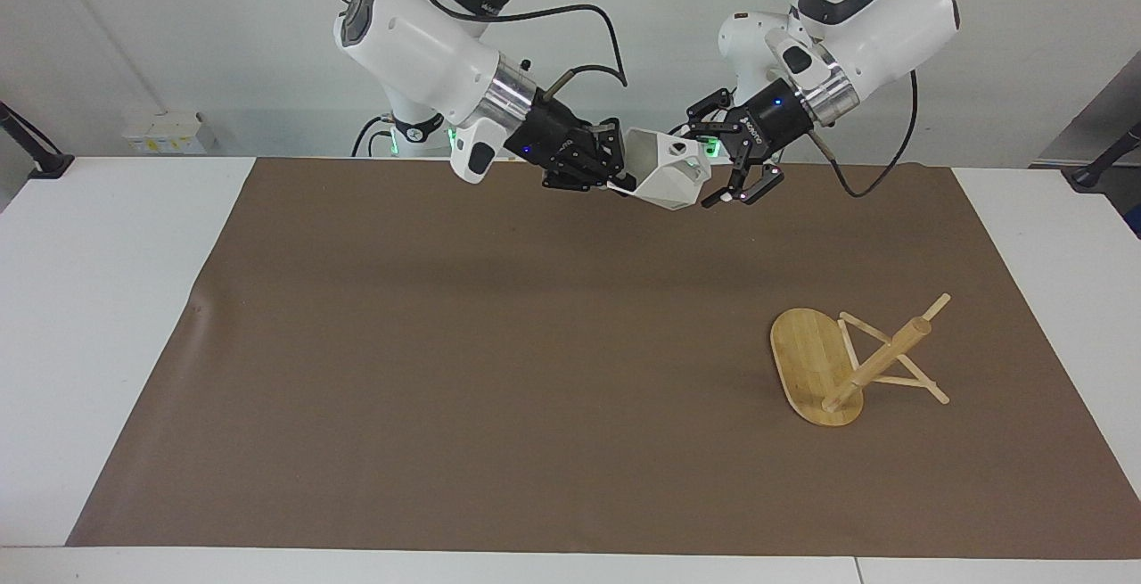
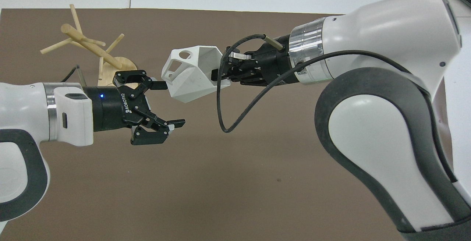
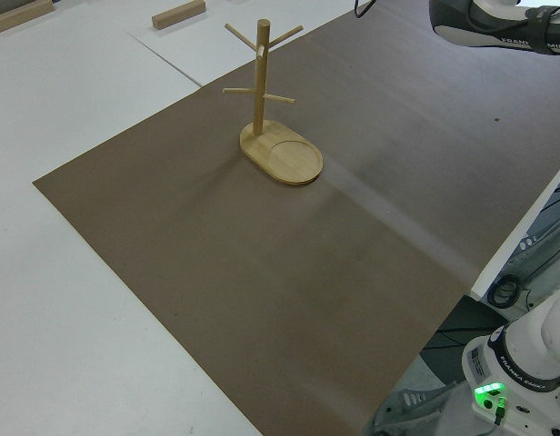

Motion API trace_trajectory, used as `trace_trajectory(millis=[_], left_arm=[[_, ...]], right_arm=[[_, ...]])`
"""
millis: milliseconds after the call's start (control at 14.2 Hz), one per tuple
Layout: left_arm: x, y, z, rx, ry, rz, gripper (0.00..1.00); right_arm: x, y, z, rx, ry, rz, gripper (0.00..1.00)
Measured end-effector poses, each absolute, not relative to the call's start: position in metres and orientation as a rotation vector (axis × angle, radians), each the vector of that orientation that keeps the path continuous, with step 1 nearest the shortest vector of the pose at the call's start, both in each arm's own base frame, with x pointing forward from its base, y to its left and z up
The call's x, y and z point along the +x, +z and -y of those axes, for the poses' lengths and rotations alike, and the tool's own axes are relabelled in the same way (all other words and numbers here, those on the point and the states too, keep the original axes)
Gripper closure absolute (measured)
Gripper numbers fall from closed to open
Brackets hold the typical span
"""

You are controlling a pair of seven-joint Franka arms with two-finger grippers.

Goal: Hang cup on rack
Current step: 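Carry the mug toward the left gripper while the left gripper approaches, then position the open left gripper around the mug body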

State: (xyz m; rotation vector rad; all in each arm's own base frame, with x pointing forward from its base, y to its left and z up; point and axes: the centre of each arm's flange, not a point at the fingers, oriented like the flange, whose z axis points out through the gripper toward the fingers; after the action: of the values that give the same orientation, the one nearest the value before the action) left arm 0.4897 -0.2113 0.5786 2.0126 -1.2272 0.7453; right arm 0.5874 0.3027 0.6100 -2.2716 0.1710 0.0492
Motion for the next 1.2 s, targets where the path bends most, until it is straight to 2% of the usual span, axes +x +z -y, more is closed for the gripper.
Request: trace_trajectory(millis=[1200], left_arm=[[0.486, 0.566, 0.216, 1.924, 0.773, 1.312, 0.0]], right_arm=[[0.579, 0.601, -0.31, -2.29, 0.135, -0.144, 0.93]])
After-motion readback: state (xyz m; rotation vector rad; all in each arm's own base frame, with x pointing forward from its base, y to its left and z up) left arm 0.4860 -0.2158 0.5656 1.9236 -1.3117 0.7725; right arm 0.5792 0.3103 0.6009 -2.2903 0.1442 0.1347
